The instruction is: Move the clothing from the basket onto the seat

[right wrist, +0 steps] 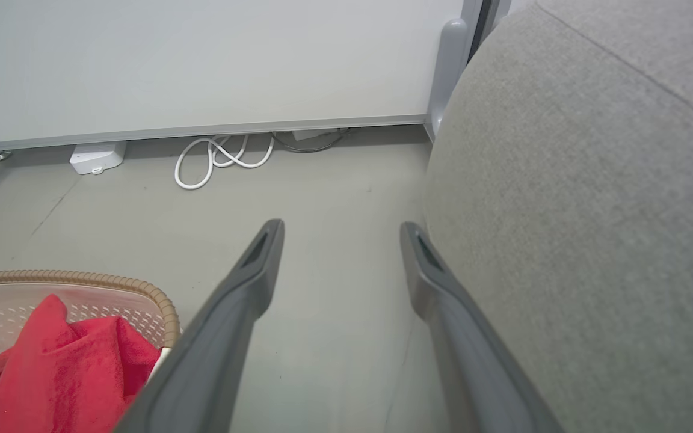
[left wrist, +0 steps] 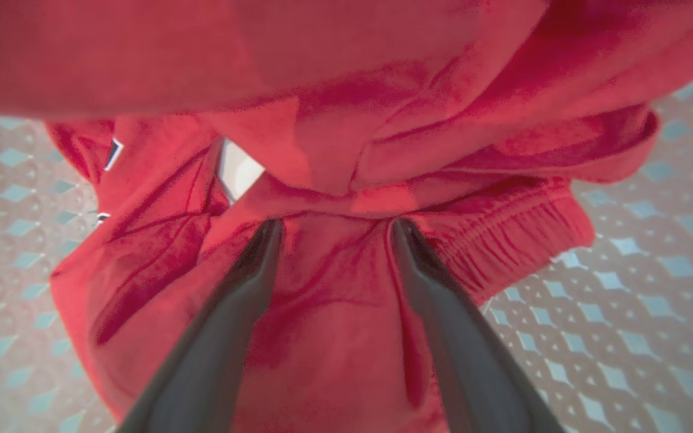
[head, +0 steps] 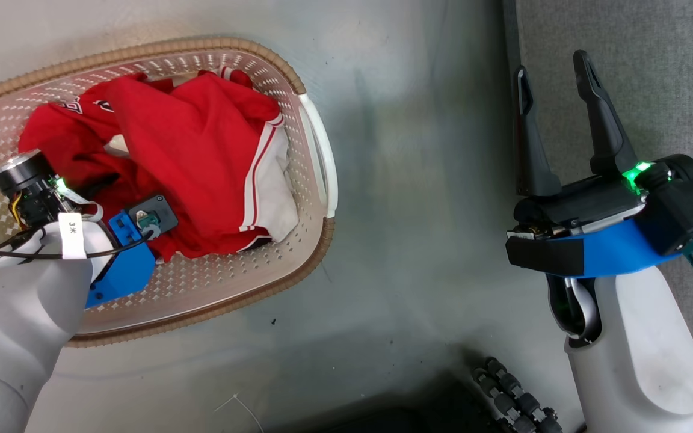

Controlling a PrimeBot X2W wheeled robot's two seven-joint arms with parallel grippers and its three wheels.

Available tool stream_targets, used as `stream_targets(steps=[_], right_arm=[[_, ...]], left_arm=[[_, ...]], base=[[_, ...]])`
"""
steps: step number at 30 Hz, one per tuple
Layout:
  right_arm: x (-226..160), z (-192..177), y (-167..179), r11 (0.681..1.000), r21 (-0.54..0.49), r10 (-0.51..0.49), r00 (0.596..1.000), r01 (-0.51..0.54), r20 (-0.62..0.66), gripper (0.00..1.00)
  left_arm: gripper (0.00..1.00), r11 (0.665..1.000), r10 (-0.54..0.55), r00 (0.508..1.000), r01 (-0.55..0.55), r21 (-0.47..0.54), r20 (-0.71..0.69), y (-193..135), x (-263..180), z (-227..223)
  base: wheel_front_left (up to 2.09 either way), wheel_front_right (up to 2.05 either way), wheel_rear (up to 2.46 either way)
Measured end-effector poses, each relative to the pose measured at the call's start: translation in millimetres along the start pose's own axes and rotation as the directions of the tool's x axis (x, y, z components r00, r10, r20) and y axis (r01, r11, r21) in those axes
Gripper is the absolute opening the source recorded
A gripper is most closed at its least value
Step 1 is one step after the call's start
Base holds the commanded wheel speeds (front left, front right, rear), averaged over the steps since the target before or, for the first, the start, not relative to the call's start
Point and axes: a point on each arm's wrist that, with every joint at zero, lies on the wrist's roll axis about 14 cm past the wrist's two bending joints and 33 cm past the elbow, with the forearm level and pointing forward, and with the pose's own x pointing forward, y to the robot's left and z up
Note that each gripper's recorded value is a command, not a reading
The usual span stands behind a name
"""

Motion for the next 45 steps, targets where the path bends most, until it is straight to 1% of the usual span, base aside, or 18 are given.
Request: stream_targets(steps=[7, 15, 16, 17, 18, 32, 40, 45], right_arm=[[-2, -9, -2, 1.0, 0.001, -0.007, 1.0, 0.007, -0.019, 1.0], [-4, -12, -6, 1.0, -0.001, -0.018, 0.999, 0.018, -0.027, 1.0], [-4, -13, -6, 1.0, -0.001, -0.018, 0.999, 0.018, -0.029, 1.0], [-4, -13, -6, 1.0, 0.0, -0.018, 0.999, 0.018, -0.028, 1.0], [-4, -13, -6, 1.0, 0.0, -0.019, 0.999, 0.019, -0.026, 1.0], [-3, -5, -6, 1.0, -0.001, -0.022, 1.0, 0.022, -0.009, 1.0], [-3, 9, -3, 1.0, -0.001, -0.013, 1.0, 0.013, 0.021, 1.0], [-3, 22, 2, 1.0, -0.001, -0.001, 0.999, 0.001, 0.047, 1.0]], left_arm=[[1.0, 0.999, -0.017, 0.997, 0.019, 0.029, -0.069, -2, 11, -7], [1.0, 0.999, -0.031, 0.991, 0.033, 0.015, -0.129, -8, 20, -3], [0.92, 0.999, -0.031, 0.989, 0.034, 0.015, -0.145, -8, 19, -5], [0.43, 0.999, -0.029, 0.988, 0.031, 0.01, -0.154, -8, 19, -6], [0.0, 0.999, -0.03, 0.987, 0.031, 0.006, -0.156, -9, 19, -6], [0.0, 1.0, -0.018, 0.989, 0.019, 0.002, -0.15, -18, 13, 6], [0.0, 1.0, 0.002, 0.993, -0.005, -0.023, -0.119, -19, -2, 17], [0.0, 0.999, 0.026, 0.996, -0.029, -0.039, -0.09, -14, -16, 27]], base=[[0.0, 0.0, 0.0], [0.0, 0.0, 0.0], [0.0, 0.0, 0.0], [0.0, 0.0, 0.0], [0.0, 0.0, 0.0], [0.0, 0.0, 0.0], [0.0, 0.0, 0.0], [0.0, 0.0, 0.0]])
